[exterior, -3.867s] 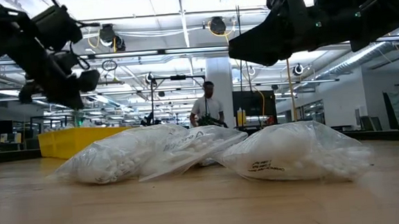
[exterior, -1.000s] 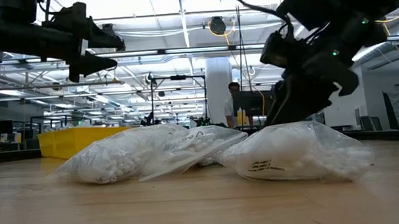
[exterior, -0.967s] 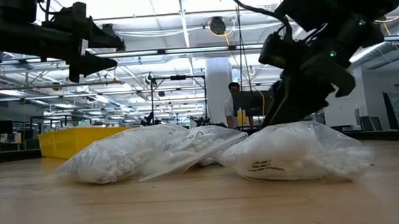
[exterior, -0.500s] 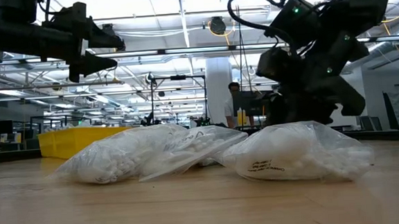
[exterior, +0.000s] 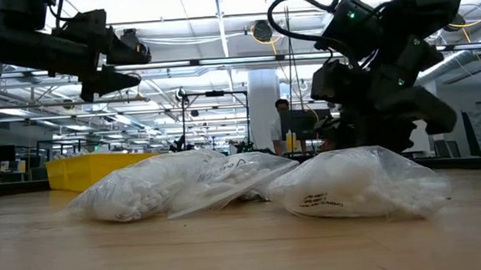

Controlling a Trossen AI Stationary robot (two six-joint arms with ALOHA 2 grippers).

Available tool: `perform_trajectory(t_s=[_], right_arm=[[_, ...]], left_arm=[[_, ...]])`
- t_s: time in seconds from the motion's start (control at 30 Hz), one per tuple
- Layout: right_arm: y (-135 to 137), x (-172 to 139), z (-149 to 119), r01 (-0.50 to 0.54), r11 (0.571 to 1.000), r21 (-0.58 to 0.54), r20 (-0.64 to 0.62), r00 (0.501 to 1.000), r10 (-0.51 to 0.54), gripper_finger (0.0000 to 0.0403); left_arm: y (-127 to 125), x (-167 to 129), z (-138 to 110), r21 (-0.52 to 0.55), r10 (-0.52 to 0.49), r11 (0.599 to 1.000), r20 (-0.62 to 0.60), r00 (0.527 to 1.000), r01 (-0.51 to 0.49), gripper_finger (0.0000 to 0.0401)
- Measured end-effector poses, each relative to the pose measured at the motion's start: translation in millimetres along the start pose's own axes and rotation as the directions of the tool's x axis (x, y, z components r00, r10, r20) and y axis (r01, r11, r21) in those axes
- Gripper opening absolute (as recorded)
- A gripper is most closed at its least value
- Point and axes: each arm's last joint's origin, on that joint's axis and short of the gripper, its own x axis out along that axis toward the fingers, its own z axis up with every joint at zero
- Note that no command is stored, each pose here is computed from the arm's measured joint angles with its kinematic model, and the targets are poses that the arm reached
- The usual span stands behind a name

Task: Pick & Place Travel size toiletries
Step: Put the silver nail cutter into the top yellow bin

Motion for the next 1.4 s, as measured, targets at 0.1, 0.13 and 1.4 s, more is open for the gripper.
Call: perform_trajectory(t_s=[0.1,0.13,1.4], right_arm=[[3,-1,0,-0.007,1.000,-0.003,-0.004,1.000,0.007,0.0129],[4,-1,0,-0.006,1.000,-0.004,-0.004,1.000,0.006,0.0123],[-6,-82,54,0.332,0.941,0.068,0.861,0.457,-0.224,0.0026]], left_arm=[[0,0,-1,0.004,0.006,1.000,-0.005,1.000,-0.006,0.0296],[0,0,-1,0.008,0.009,1.000,-0.005,1.000,-0.009,0.0296],[-64,71,-24,0.236,-0.358,0.909,0.021,0.933,0.344,0.0296]])
